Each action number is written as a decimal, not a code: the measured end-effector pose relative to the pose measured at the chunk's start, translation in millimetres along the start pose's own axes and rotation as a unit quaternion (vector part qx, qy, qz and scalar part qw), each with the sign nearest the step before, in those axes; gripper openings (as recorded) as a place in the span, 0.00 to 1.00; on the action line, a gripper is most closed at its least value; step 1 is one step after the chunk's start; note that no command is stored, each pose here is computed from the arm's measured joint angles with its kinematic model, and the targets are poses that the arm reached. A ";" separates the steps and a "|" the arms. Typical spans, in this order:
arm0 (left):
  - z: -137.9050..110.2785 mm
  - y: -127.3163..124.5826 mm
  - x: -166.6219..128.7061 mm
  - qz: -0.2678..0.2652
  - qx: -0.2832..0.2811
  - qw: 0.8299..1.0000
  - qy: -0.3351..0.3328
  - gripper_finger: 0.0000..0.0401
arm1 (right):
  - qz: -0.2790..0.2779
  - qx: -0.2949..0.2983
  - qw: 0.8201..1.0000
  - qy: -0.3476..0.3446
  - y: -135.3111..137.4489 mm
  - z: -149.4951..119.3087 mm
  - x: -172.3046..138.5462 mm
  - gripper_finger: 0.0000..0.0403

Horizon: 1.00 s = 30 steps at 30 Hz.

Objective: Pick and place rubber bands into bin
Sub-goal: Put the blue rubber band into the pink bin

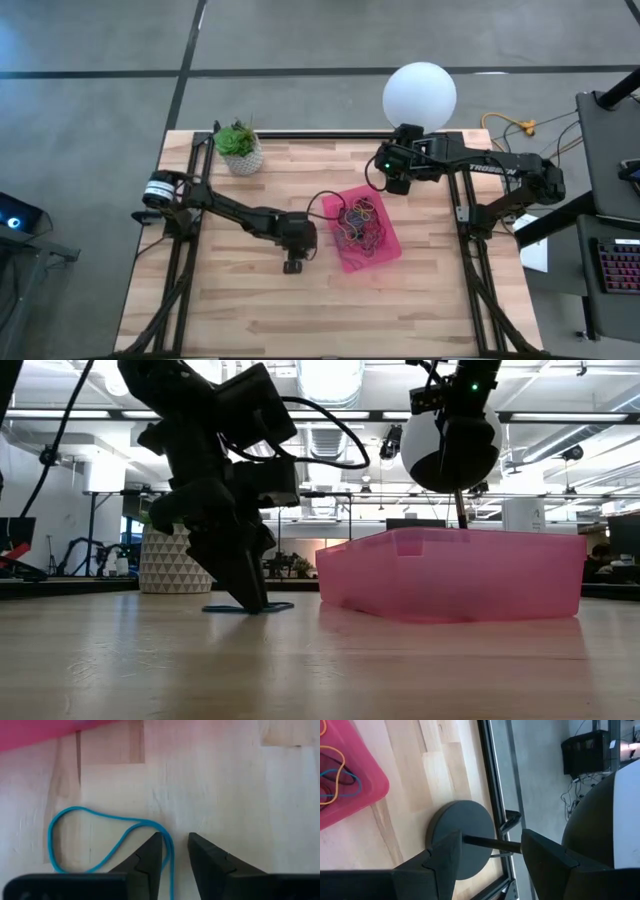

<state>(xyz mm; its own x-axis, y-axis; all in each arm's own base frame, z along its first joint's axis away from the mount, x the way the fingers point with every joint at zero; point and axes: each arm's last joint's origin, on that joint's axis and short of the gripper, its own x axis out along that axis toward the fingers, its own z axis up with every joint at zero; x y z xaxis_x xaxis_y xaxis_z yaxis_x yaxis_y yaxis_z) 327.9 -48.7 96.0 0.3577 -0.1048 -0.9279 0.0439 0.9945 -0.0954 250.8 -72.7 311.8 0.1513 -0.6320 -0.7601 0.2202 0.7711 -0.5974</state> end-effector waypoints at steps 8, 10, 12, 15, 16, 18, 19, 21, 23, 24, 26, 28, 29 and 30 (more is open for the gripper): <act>-2.5 -0.6 1.4 0.002 0.006 1.000 -0.004 0.15 | -0.001 0.036 0.999 -0.004 -0.1 0.9 -0.1 0.48; -3.6 -0.7 1.9 0.000 0.014 1.000 -0.004 0.13 | -0.002 0.042 0.999 -0.005 -0.1 1.1 -0.1 0.48; -5.4 -1.2 3.0 0.000 0.016 1.000 -0.009 0.11 | -0.002 0.043 0.999 -0.005 -0.1 1.1 -0.1 0.48; -7.8 -3.2 4.2 0.009 0.022 1.000 -0.017 0.06 | -0.002 0.044 0.999 -0.006 -0.2 1.4 -0.1 0.48; -7.8 -3.8 4.4 0.016 0.024 0.999 -0.019 0.03 | -0.002 0.046 0.999 -0.006 -0.2 1.5 -0.1 0.48; -8.4 -4.2 4.9 0.032 0.026 0.999 -0.025 0.01 | -0.002 0.046 0.999 -0.007 -0.2 1.5 -0.1 0.48; -8.6 -4.6 5.2 0.040 0.029 0.998 -0.029 0.01 | -0.002 0.046 0.999 -0.007 -0.2 1.5 -0.1 0.48; -8.0 -4.6 5.5 0.051 0.033 0.997 -0.038 0.00 | -0.002 0.047 0.999 -0.008 -0.2 1.8 -0.1 0.48; -6.7 -4.2 5.3 0.061 0.039 0.996 -0.045 0.00 | -0.002 0.047 0.999 -0.009 -0.3 2.1 -0.1 0.48; -6.0 -4.0 5.5 0.064 0.041 0.996 -0.048 0.00 | -0.003 0.048 0.999 -0.011 -0.4 2.5 -0.1 0.48; -3.3 -2.1 4.2 0.073 0.043 0.995 -0.058 0.00 | -0.003 0.052 0.998 -0.018 -0.6 3.9 -0.2 0.48; 0.6 -0.3 1.4 0.086 0.056 0.992 -0.069 0.00 | -0.003 0.054 0.998 -0.020 -0.7 4.4 -0.2 0.48; 3.5 0.4 -2.3 0.095 0.062 0.991 -0.076 0.00 | -0.003 0.053 0.998 -0.020 -0.7 4.4 -0.2 0.48; 6.3 1.6 -5.5 0.107 0.069 0.988 -0.083 0.00 | -0.003 0.054 0.998 -0.020 -0.7 4.4 -0.2 0.48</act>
<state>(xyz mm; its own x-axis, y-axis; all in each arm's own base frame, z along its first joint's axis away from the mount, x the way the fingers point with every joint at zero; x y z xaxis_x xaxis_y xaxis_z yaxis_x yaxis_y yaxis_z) 331.9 -46.6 103.3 0.5211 0.0965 -0.8480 0.0741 0.9847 0.1576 254.8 -73.4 313.5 0.1866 -0.6411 -0.7444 0.3230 0.7556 -0.5698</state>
